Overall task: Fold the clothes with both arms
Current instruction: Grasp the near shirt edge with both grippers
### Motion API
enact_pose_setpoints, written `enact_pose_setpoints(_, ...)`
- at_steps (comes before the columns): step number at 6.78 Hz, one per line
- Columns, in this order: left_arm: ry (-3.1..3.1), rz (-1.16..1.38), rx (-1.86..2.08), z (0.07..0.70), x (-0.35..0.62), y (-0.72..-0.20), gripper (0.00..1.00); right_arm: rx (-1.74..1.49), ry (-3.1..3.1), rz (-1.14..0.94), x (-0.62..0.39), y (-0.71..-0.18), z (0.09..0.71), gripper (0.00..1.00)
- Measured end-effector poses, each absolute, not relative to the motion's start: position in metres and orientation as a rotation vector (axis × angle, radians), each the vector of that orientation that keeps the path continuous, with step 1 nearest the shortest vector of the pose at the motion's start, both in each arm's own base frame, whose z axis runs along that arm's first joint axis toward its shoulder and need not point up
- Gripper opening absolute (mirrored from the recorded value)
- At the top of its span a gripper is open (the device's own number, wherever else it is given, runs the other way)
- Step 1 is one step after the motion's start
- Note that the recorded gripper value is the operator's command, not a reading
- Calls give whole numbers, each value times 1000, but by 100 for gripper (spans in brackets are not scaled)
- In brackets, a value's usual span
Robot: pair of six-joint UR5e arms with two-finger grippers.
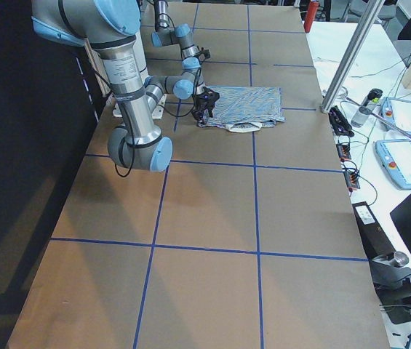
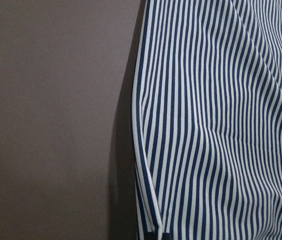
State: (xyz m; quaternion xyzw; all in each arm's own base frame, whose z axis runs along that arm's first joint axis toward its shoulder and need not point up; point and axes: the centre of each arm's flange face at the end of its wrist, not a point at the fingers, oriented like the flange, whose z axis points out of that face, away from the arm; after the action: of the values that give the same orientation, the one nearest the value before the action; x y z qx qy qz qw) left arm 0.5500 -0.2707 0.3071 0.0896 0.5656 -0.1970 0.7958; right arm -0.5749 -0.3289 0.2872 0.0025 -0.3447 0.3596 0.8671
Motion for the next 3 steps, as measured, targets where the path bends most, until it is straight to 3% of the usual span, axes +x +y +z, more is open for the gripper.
enact_pose_setpoints(1,1215,-423,193,307,550,-271,0,6,-721,755,-575,-329,288,1)
enact_pose_setpoints(3,1217,-424,193,306,550,-271,0,4,-722,769,-576,-329,288,0)
